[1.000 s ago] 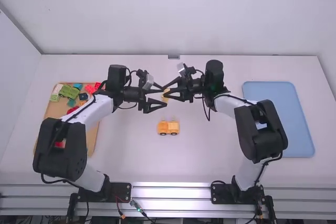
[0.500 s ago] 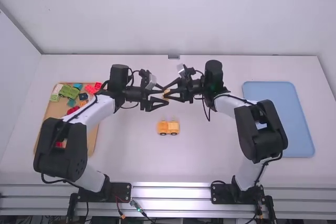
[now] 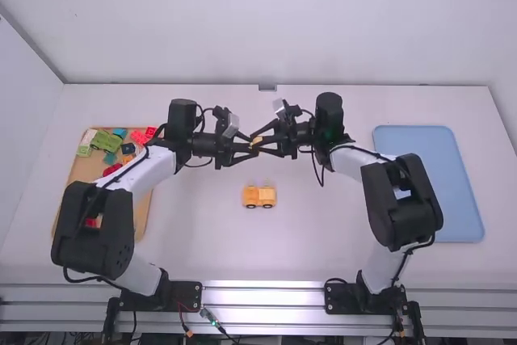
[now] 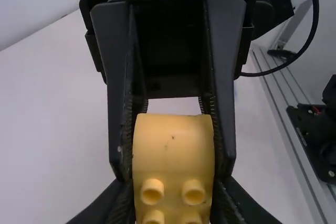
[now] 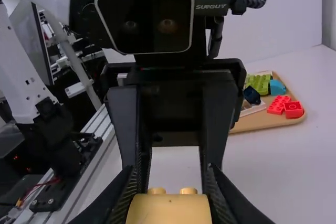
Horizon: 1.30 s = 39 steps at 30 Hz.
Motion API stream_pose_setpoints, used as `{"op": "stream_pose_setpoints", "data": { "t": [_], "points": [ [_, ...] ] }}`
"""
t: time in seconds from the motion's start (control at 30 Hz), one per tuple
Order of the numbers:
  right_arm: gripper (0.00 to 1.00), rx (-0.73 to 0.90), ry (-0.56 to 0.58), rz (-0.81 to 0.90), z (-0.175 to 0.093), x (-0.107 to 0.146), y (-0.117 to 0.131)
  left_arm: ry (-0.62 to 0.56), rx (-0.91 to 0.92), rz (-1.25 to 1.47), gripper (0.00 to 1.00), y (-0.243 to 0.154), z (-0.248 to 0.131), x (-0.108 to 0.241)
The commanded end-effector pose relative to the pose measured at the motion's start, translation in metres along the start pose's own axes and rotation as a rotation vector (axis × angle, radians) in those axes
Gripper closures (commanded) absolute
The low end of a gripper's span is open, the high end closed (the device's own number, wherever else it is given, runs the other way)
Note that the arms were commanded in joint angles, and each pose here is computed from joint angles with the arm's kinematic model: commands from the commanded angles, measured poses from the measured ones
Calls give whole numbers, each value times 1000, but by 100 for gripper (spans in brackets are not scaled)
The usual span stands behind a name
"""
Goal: Assemble lego blocks to make yellow taxi
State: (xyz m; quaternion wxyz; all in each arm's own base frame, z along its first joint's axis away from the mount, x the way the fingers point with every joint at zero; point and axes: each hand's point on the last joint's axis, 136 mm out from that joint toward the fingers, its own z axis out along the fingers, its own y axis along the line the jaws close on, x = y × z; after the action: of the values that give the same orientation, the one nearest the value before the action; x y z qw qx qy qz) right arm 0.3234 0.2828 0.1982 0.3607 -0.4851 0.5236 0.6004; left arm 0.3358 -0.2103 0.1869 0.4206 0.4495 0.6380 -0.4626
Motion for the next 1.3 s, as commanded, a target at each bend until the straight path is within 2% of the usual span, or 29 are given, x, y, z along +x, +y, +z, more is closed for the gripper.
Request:
{"op": "stream_pose_setpoints", "data": {
  "t": [0.0,0.2,0.3,0.33,0.37,0.4,0.43,0.53,0.6,0.67,0.73,0.8,0.9,0.93,1.0,1.07,1.27],
  "points": [
    [81,-11,-1,-14,-1,-5,-1,-2,21,7,73,-2,5,-2],
    [77,-4,-2,-17,-1,-5,-3,-1,24,19,74,-2,5,-2],
    [46,9,-4,-16,-2,-5,-5,-2,17,16,76,-1,3,-1],
    [29,25,-6,-15,-2,-6,-8,-2,16,14,76,0,3,-1],
    [20,45,-9,-15,-4,-6,-11,0,14,11,76,0,3,-1],
    [17,48,-9,-15,-4,-7,-12,1,13,10,76,0,3,0],
    [1,65,-14,-21,-8,-9,-16,14,-2,-2,76,2,3,3],
    [1,90,-23,-12,-20,-15,-22,95,-117,-76,75,19,2,19],
    [1,134,-37,7,-37,-18,-30,214,-269,-179,80,38,-7,40],
    [1,156,-43,16,-45,-18,-34,274,-327,-216,83,42,-13,49],
    [1,265,-63,70,-67,-14,-52,370,-391,-312,87,41,-25,60],
    [1,324,-69,96,-76,-10,-61,404,-452,-425,88,42,-33,66],
    [1,433,-70,149,-91,-1,-78,511,-668,-655,92,49,-60,89],
    [1,468,-65,161,-96,3,-83,554,-793,-755,94,51,-75,102],
    [1,501,-61,169,-98,5,-88,594,-917,-855,98,49,-88,117],
    [1,529,-63,174,-100,6,-92,629,-1022,-944,98,42,-95,134],
    [1,579,-65,175,-105,6,-99,686,-1144,-1040,98,20,-92,165]
  ]
}}
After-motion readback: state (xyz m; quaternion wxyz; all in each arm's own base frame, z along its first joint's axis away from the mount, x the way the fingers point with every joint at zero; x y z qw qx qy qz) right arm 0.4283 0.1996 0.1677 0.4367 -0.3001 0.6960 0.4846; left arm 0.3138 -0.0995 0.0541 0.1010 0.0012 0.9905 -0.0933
